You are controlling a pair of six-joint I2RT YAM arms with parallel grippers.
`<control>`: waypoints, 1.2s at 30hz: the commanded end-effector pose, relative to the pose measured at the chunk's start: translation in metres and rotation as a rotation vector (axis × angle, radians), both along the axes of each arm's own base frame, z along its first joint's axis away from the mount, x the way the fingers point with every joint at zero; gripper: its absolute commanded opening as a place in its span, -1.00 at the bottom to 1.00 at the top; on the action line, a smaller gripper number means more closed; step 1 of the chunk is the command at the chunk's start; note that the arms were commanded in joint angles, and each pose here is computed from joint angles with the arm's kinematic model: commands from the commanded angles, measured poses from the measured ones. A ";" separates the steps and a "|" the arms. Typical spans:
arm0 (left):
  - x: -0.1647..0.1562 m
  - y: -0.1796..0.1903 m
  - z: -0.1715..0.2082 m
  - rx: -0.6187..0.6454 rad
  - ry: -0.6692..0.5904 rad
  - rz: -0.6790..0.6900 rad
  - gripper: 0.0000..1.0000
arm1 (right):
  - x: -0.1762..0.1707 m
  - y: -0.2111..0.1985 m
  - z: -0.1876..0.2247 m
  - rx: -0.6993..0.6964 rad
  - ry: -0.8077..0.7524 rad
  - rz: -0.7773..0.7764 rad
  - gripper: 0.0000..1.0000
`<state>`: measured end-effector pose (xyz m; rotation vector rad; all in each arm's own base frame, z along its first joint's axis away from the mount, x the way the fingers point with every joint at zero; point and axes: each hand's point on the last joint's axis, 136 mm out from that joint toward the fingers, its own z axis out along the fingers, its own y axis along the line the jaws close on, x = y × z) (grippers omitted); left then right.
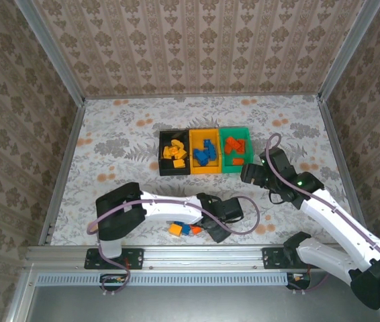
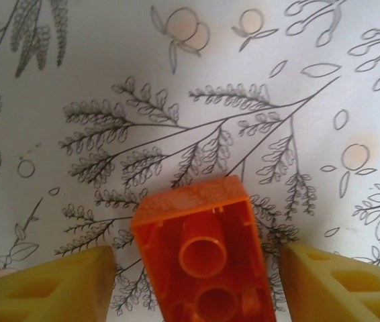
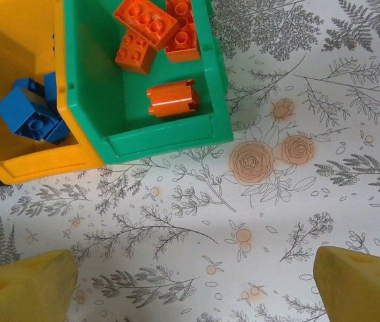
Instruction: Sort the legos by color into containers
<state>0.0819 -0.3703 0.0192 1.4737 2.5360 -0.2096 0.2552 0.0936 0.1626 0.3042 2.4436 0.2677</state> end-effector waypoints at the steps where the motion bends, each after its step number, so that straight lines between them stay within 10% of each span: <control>1: 0.000 0.001 0.001 0.002 -0.003 -0.021 0.17 | 0.001 -0.003 0.015 0.000 -0.034 0.006 0.85; 15: 0.031 0.003 0.055 -0.124 -0.152 0.037 -0.38 | 0.002 -0.017 0.013 0.017 -0.036 -0.060 0.85; 26: 0.166 -0.014 0.186 -0.511 -0.341 0.274 -0.31 | 0.002 -0.016 -0.001 0.041 -0.007 -0.075 0.84; 36: 0.258 -0.072 0.172 -0.537 -0.259 0.316 -0.32 | -0.001 -0.017 -0.011 0.039 0.020 -0.083 0.85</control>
